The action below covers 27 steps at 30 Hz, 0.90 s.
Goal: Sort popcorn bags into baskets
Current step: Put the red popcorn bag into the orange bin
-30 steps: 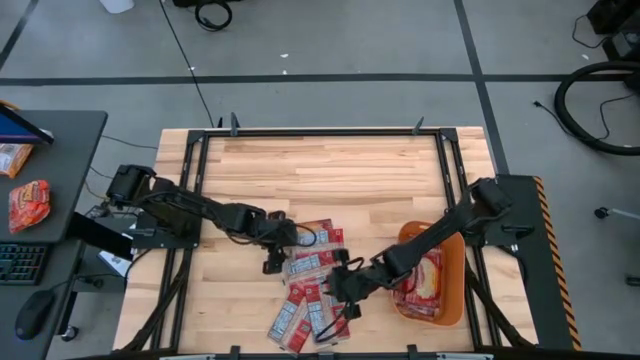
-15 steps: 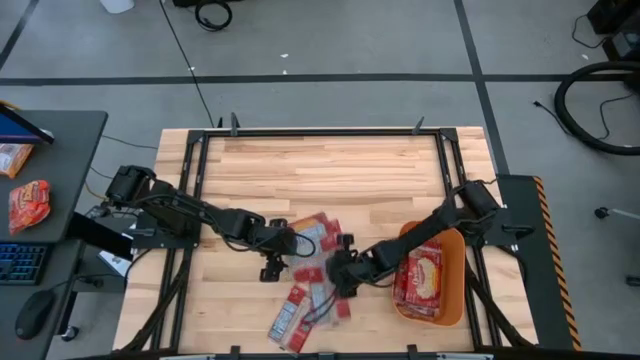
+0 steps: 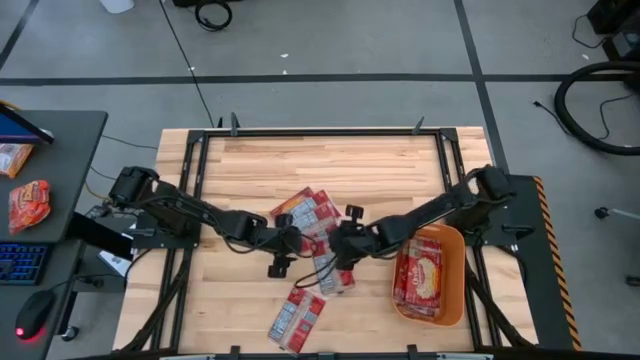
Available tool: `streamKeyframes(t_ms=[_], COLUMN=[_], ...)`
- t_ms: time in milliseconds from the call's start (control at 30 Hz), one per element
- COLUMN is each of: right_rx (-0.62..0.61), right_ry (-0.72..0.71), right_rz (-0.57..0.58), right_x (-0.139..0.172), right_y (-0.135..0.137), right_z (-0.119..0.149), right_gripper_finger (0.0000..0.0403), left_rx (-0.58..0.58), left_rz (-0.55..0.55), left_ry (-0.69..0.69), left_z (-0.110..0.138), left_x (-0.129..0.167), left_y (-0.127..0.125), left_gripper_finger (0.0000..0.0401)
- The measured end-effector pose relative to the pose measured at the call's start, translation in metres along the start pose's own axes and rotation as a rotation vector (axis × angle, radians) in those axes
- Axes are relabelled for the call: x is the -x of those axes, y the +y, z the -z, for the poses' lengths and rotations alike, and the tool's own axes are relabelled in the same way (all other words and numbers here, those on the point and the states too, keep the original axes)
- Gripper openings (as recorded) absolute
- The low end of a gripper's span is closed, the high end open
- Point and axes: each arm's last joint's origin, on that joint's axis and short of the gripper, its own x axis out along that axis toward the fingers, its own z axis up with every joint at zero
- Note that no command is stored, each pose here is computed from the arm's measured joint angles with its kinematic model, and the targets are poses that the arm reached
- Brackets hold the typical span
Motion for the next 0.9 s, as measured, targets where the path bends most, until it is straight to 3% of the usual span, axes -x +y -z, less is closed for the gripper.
streamKeyframes(t_ms=[267,467,667,900], right_rx=[-0.322,-0.363,-0.385,-0.304], right_ry=[0.127,0.27,0.318,0.278], right_rz=[-0.239,-0.169,-0.061,-0.097], right_x=[0.011,0.003,0.002,-0.013], right_y=[0.012,0.019,0.014,0.022], right_z=[0.008,0.029,0.037,0.043], right_gripper_finger=[0.0118,0.0118,0.0118,0.0118], left_rx=[-0.297,-0.533,-0.569,-0.561], left_rz=[-0.143,-0.206,-0.243,-0.256], left_ry=[-0.066,-0.04,-0.047,-0.057], left_z=[0.001,0.006,0.007,0.007], left_x=[-0.03,-0.044,-0.054,-0.061], left_y=[-0.022,-0.029,-0.03,-0.03], left_gripper_finger=[0.0247,0.0247,0.0247,0.0247])
